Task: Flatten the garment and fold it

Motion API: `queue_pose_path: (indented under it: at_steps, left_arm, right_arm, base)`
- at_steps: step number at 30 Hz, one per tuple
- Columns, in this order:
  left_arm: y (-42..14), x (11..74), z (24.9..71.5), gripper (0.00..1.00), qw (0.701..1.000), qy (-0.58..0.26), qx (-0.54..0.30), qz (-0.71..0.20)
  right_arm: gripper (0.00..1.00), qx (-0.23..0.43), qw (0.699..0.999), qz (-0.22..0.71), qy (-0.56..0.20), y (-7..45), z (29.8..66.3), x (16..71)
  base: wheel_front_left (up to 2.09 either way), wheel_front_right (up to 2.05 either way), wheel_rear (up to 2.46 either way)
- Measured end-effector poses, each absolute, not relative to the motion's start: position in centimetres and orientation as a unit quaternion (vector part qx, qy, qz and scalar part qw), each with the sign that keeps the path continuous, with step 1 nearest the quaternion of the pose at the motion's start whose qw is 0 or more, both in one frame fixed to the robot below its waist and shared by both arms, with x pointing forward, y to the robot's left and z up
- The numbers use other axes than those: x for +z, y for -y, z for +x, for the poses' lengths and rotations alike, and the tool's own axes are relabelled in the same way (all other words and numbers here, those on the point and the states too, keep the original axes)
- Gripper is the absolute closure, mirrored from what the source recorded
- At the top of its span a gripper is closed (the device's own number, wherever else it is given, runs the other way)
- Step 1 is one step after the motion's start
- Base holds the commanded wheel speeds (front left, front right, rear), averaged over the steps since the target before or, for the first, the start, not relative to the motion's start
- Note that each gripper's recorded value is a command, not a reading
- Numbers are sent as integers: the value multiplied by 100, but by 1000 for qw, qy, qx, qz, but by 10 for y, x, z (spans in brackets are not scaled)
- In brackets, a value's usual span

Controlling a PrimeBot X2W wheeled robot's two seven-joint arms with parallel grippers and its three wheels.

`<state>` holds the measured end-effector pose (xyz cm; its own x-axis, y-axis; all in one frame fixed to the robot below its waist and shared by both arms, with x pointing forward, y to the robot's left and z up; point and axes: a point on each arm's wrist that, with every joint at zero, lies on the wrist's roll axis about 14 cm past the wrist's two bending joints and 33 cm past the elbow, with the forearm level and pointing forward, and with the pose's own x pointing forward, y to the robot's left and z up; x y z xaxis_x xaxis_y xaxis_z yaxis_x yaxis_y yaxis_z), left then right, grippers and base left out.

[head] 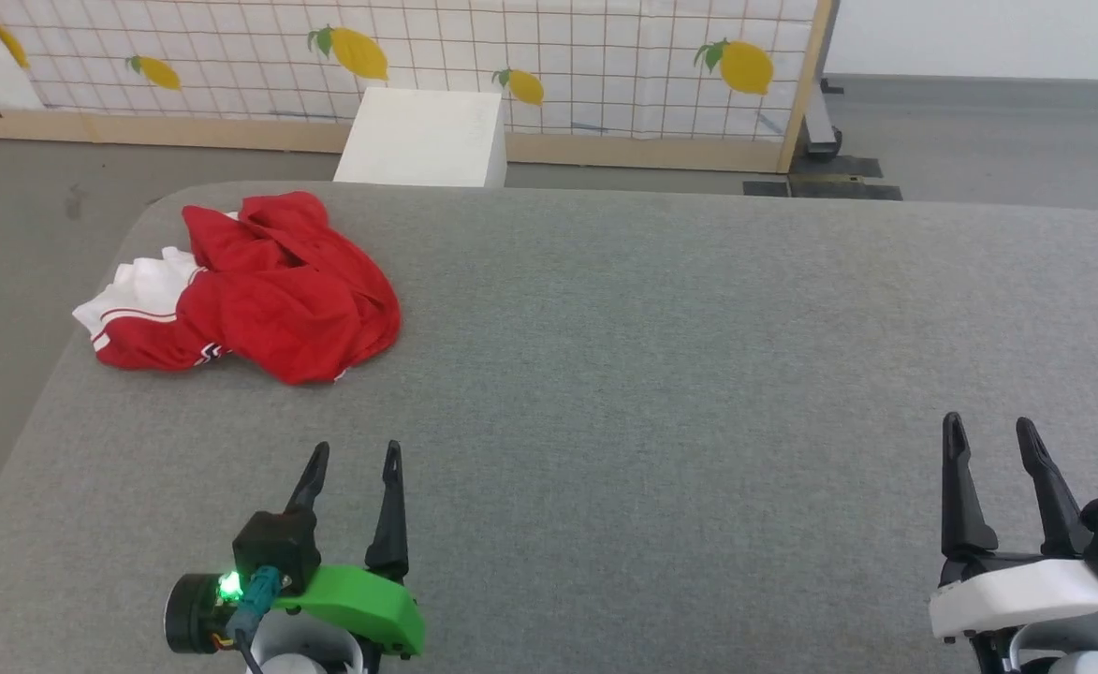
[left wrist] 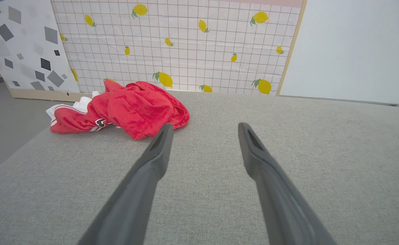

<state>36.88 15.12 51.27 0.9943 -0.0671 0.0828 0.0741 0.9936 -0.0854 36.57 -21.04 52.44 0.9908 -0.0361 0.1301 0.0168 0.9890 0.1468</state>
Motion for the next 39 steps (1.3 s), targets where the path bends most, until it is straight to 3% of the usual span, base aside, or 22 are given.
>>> queue_pose_path:
  at_steps: [14, 39]
  left_arm:
    - [-201, 517, 353, 0, 997, 55, 46, -41]
    - [-297, 515, 273, 0, 973, 55, 220, -30]
  right_arm:
    - [0, 52, 994, 78, 59, 165, 389, 518]
    - [0, 239, 967, 83, 17, 25, 417, 499]
  base:
    - [0, 0, 0]
    - [0, 0, 0]
